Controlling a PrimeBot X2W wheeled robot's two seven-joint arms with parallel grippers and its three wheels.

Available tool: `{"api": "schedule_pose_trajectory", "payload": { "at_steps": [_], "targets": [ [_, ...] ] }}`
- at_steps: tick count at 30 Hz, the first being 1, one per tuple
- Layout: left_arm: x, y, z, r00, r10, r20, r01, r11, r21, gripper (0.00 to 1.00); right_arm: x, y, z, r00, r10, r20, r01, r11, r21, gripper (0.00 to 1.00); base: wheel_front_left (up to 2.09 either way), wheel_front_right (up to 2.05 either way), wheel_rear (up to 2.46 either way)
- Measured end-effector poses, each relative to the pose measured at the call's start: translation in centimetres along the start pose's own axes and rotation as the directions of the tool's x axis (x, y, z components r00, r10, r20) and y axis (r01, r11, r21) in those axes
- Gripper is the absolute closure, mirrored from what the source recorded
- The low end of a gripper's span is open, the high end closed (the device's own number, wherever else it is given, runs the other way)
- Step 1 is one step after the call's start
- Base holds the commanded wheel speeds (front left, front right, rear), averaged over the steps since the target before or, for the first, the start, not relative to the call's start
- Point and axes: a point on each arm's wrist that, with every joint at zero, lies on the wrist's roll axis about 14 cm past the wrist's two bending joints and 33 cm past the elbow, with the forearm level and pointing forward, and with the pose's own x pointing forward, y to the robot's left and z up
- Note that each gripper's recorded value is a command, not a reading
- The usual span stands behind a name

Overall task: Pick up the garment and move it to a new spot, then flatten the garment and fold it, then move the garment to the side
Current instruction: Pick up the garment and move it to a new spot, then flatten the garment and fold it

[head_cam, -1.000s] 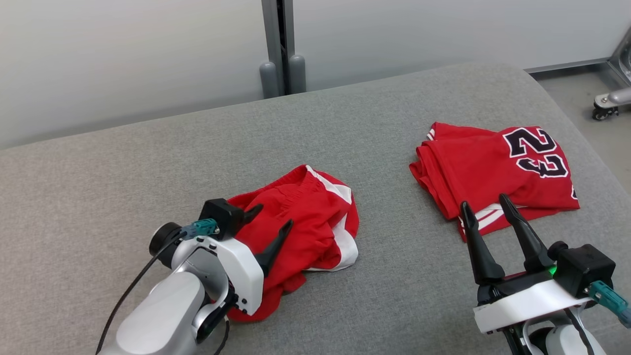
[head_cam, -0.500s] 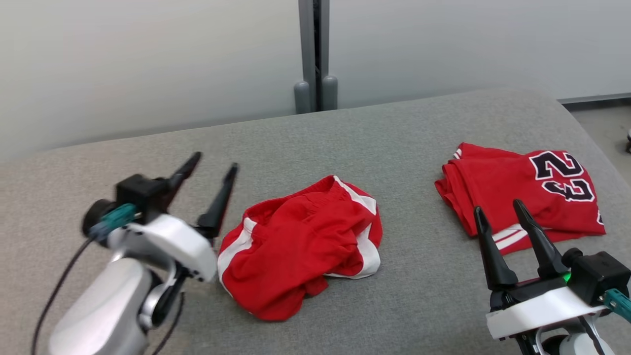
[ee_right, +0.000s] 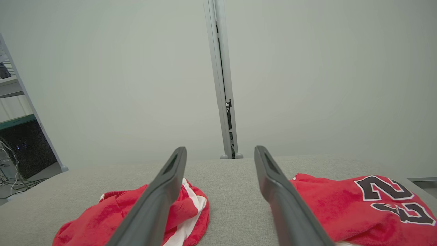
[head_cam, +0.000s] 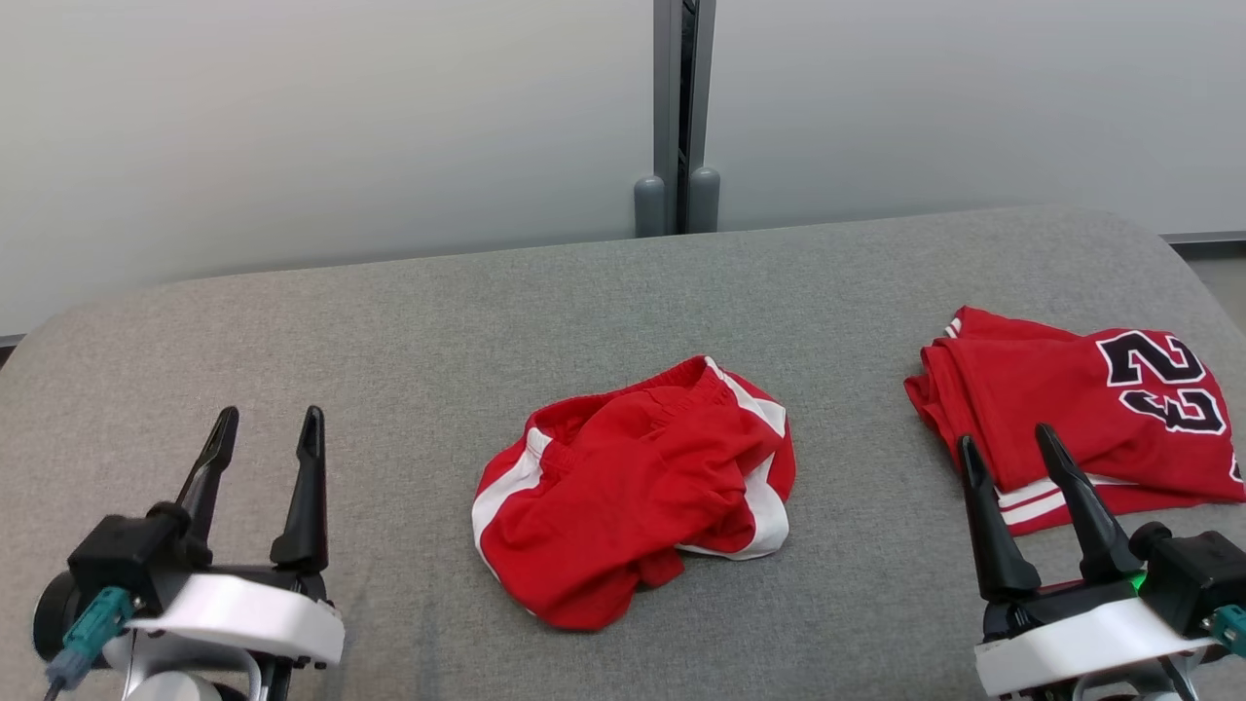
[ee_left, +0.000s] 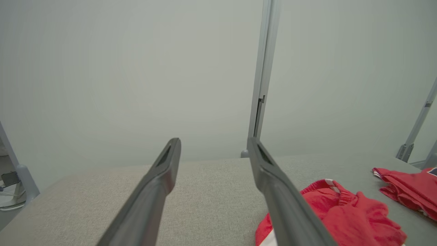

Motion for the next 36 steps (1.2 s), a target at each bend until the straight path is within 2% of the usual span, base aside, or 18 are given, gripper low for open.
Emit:
{"api": "schedule_pose_trajectory", "payload": {
  "at_steps": [4, 12, 36],
  "targets": [
    [-1.7, 1.0, -0.5, 0.997, 0.072, 0.001, -0.072, 0.997, -0.011, 0.00, -0.2, -0.3, -0.1, 1.000, -0.014, -0.001, 0.014, 1.000, 0.002, 0.00, 0.00, 0.00, 0.00],
    [-3.2, 0.6, -2.1, 0.993, 0.110, -0.032, -0.111, 0.993, -0.049, 0.00, -0.3, 0.2, -0.7, 1.000, -0.009, -0.018, 0.009, 1.000, 0.009, 0.00, 0.00, 0.00, 0.00],
    [-3.2, 0.3, -1.9, 0.995, 0.102, 0.000, -0.102, 0.993, -0.066, 0.00, -0.3, 0.5, -0.5, 1.000, 0.002, -0.025, -0.002, 1.000, 0.002, 0.00, 0.00, 0.00, 0.00]
  ]
}}
